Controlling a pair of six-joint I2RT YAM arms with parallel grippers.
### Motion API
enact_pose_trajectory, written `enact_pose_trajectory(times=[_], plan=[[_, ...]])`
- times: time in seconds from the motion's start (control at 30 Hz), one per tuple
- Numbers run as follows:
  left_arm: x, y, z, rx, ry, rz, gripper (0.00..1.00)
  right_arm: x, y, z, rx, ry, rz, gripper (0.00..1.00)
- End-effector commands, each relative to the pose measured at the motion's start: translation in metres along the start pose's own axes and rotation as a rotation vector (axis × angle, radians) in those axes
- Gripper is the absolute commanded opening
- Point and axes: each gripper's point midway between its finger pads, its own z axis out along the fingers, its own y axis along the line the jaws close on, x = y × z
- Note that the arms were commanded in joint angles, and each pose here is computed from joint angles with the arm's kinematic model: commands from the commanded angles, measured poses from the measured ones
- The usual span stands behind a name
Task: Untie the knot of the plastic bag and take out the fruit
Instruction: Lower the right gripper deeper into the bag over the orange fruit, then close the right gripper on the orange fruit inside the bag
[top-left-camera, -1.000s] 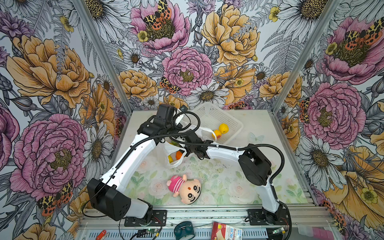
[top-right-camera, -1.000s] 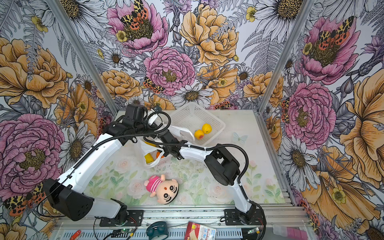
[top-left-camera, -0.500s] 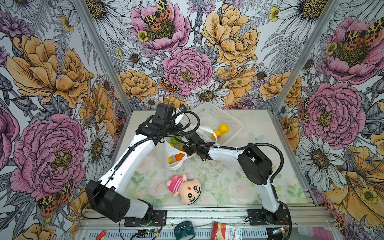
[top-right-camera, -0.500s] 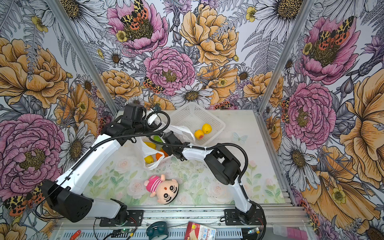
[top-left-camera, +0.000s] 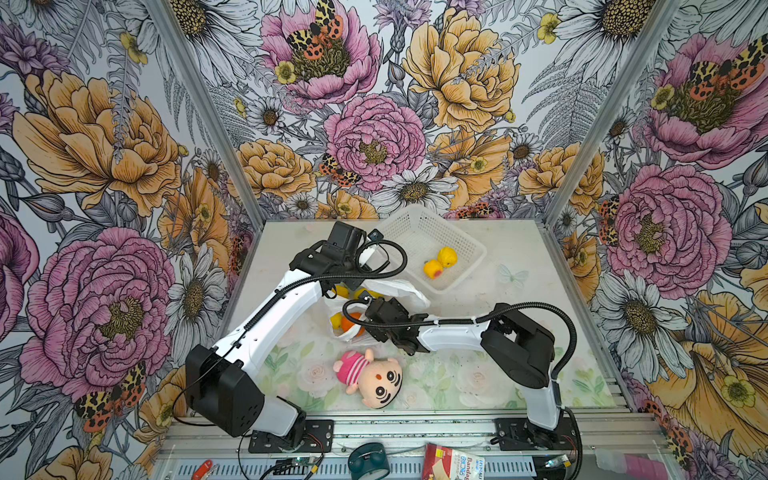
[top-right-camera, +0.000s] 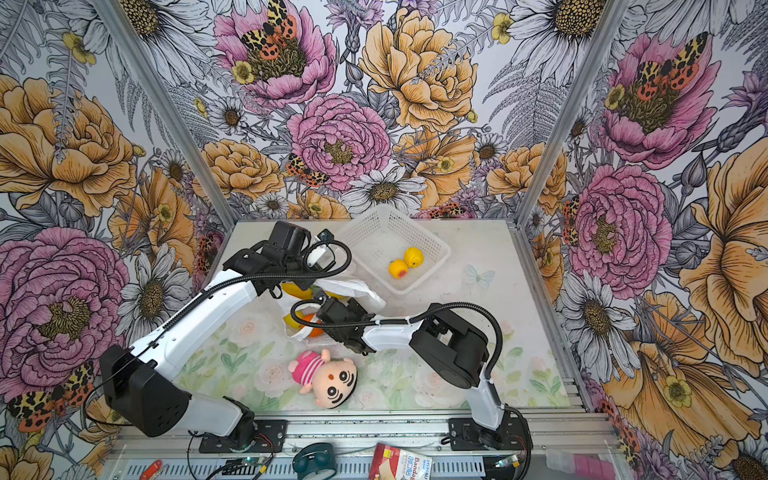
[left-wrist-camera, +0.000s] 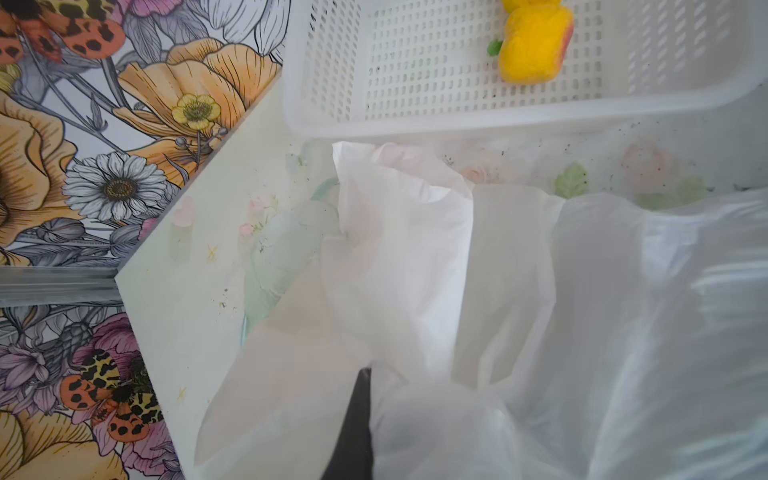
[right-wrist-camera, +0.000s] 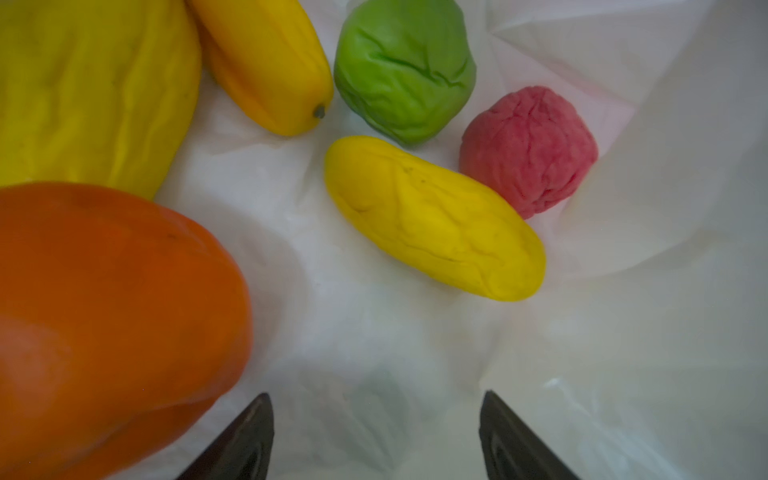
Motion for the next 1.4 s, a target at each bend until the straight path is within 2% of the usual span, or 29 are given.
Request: enact_pose_trajectory(times=[0.0, 0.2, 0.4, 0.47, 0.57, 0.73, 1.03, 1.2, 1.37], plan=[[-0.005, -0.006, -0.032, 0.083, -0.122, -0.071, 0.0, -0.03, -0.019, -0.018, 0.043, -0.083, 0.087, 0.79], [-0.011, -0.017, -0.047, 0.142, -0.186, -0.061, 0.0, -0.047, -0.035, -0.038, 0.073, -0.125, 0.155, 0.8], [-0.009, -0.009, -0.045, 0.136, -0.181, -0.086, 0.0, -0.072, 0.005, -0.076, -0.137, -0.217, 0.137, 0.82], [-0.009, -0.007, -0.045, 0.139, -0.183, -0.094, 0.0, -0.076, 0.021, -0.078, -0.186, -0.222, 0.128, 0.83], [-0.008, -0.004, -0.043, 0.147, -0.183, -0.111, 0.0, -0.076, 0.04, -0.066, -0.239, -0.192, 0.137, 0.83], [-0.008, 0.0, -0.044, 0.143, -0.186, -0.123, 0.0, -0.068, 0.056, -0.035, -0.245, -0.139, 0.139, 0.85], [-0.009, -0.001, -0.045, 0.144, -0.189, -0.118, 0.0, -0.047, 0.058, 0.024, -0.214, -0.014, 0.172, 0.87], [-0.009, -0.001, -0.045, 0.149, -0.191, -0.119, 0.0, -0.043, 0.058, 0.029, -0.223, 0.005, 0.18, 0.82], [-0.009, 0.001, -0.046, 0.148, -0.195, -0.124, 0.0, -0.05, 0.058, 0.019, -0.245, -0.014, 0.175, 0.63]])
